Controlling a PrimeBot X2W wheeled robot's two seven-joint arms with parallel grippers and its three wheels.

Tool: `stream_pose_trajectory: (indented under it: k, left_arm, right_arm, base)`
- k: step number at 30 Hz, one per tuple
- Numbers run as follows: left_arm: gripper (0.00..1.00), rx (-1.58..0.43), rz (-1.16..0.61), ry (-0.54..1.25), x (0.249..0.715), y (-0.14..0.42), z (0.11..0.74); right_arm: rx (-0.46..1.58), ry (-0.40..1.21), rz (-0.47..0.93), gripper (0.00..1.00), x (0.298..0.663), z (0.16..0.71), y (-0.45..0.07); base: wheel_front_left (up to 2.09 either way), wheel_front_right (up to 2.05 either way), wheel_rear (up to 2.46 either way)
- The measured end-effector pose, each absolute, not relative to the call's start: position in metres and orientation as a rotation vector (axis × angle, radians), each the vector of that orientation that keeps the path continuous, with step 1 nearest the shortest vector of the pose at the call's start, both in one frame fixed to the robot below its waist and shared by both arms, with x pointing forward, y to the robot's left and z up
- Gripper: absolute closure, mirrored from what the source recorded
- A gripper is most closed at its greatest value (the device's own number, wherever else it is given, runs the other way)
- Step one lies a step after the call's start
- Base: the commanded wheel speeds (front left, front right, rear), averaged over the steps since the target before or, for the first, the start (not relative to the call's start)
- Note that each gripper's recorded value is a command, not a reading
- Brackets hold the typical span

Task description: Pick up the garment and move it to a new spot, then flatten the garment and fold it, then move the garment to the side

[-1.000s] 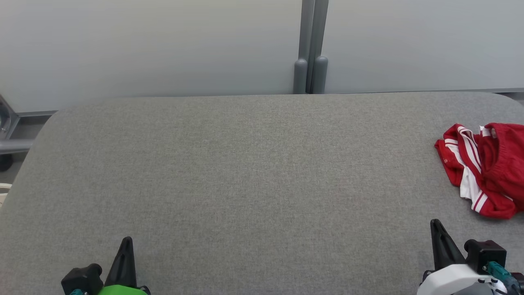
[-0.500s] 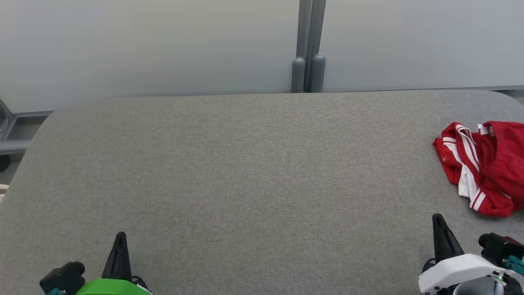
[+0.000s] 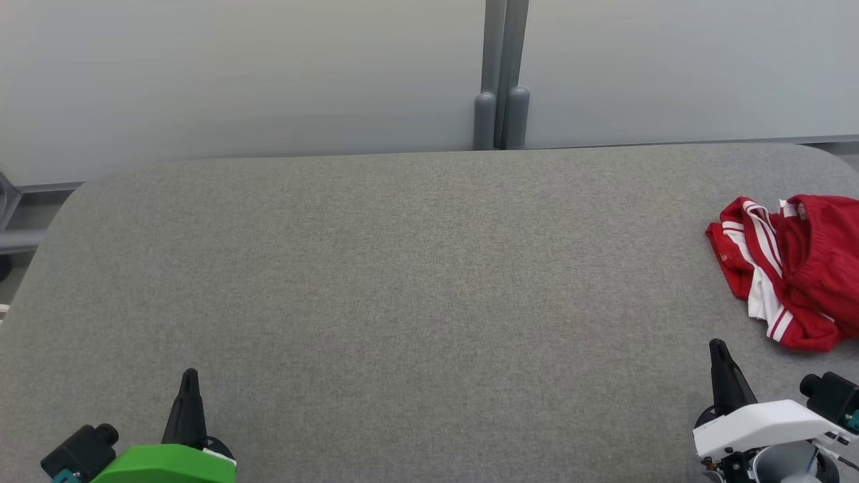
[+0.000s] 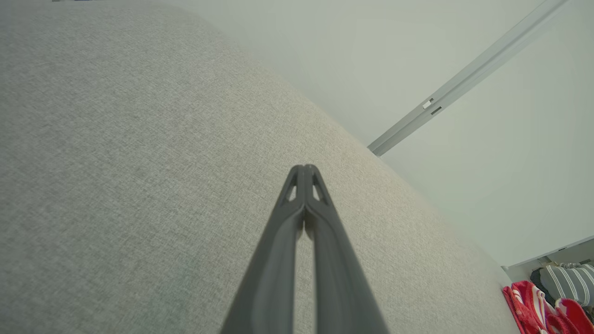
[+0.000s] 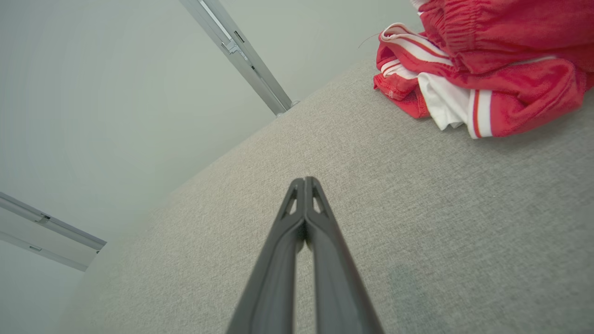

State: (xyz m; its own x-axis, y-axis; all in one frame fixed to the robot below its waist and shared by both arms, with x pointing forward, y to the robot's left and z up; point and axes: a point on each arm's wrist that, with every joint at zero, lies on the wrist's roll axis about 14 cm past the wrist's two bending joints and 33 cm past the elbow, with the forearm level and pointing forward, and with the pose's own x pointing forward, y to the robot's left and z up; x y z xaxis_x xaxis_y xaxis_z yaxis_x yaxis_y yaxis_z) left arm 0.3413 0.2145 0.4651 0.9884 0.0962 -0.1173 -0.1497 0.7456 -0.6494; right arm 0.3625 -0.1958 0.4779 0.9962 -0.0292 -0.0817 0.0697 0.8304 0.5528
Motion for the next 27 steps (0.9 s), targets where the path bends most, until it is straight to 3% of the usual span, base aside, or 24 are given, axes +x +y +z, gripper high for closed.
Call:
stream_pose_trajectory:
  k: [27]
  left_arm:
    - [1.0, -1.044, 0.126, 0.051, 0.356, 0.213, 0.478]
  right_arm:
    - [0.968, 0.06, -0.061, 1.0, 0.374, 0.487, -0.197]
  base:
    - [0.0, 0.0, 0.0]
